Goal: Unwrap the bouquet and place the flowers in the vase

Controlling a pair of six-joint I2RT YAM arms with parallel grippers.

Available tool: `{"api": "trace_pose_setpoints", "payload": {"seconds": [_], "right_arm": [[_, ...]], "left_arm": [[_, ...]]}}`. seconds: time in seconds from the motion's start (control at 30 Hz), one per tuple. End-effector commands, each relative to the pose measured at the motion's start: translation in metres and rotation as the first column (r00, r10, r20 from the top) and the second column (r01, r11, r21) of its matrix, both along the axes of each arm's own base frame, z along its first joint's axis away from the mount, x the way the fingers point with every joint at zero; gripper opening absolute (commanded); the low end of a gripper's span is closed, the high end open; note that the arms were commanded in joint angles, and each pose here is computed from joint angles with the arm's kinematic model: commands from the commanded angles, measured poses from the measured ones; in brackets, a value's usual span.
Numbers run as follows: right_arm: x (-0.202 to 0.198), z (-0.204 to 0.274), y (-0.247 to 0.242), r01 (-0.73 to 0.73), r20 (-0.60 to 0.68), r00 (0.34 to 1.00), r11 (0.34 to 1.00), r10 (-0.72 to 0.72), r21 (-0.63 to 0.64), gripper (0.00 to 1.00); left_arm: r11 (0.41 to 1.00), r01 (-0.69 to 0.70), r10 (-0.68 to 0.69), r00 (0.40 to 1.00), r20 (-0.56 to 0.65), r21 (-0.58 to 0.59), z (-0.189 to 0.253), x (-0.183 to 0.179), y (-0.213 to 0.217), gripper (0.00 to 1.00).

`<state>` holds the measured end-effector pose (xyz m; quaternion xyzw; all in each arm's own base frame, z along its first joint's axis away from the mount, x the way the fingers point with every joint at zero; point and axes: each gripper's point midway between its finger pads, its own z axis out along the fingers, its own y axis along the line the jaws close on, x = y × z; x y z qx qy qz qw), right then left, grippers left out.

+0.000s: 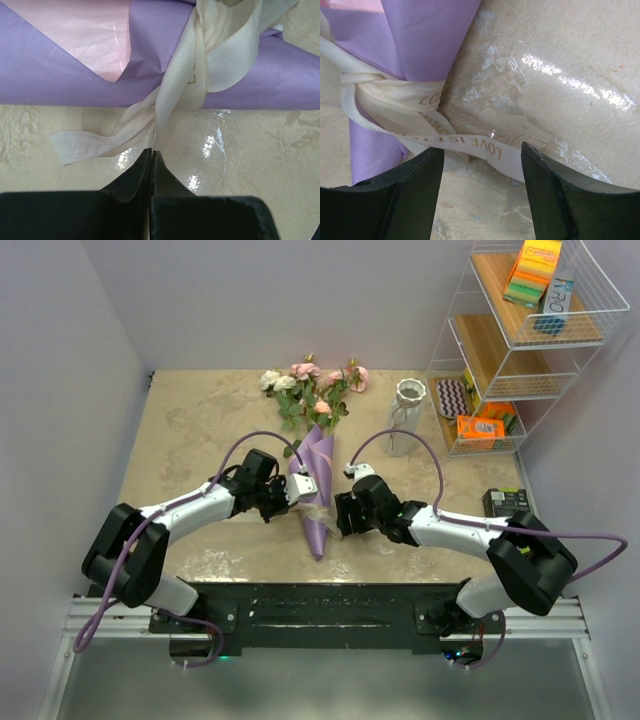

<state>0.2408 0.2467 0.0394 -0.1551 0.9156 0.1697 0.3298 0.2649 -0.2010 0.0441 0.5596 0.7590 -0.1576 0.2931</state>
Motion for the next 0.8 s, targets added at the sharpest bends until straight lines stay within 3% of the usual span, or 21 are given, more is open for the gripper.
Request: {"api": "trace_pose_setpoints", "payload": {"seconds": [0.0,0.3,0.47,0.63,0.77], "right_arm": [[0.018,0.028,0.020,-0.022,0.084,0.996,0.997,0.016,0.076,0.61],[0.016,0.022,0.030,-0.047,0.059,0.997,0.993,0.041,0.106,0.44],[0.014,0.025,0.036,-0.076,0.063,0.996,0.988,0.068,0.134,0.40],[0.013,0.027,0.036,-0.073,0.055,0.996,0.988,0.066,0.133,0.00],[0.015,0.043,0.026,-0.026,0.085,0.996,0.990,0.014,0.140,0.00]], "left_arm": [[0.999,-0.012,0.013,0.999,0.047,-0.032,0.014,0.007,-0.005,0.00],[0.999,-0.013,0.015,0.999,0.048,-0.030,0.013,0.005,-0.003,0.00],[0.998,-0.016,0.017,0.999,0.033,-0.057,0.019,0.007,-0.010,0.00],[0.998,-0.017,0.019,0.999,0.036,-0.068,0.026,0.009,-0.013,0.00],[0.996,-0.041,0.045,0.998,0.051,-0.078,0.036,0.010,-0.010,0.00]]}}
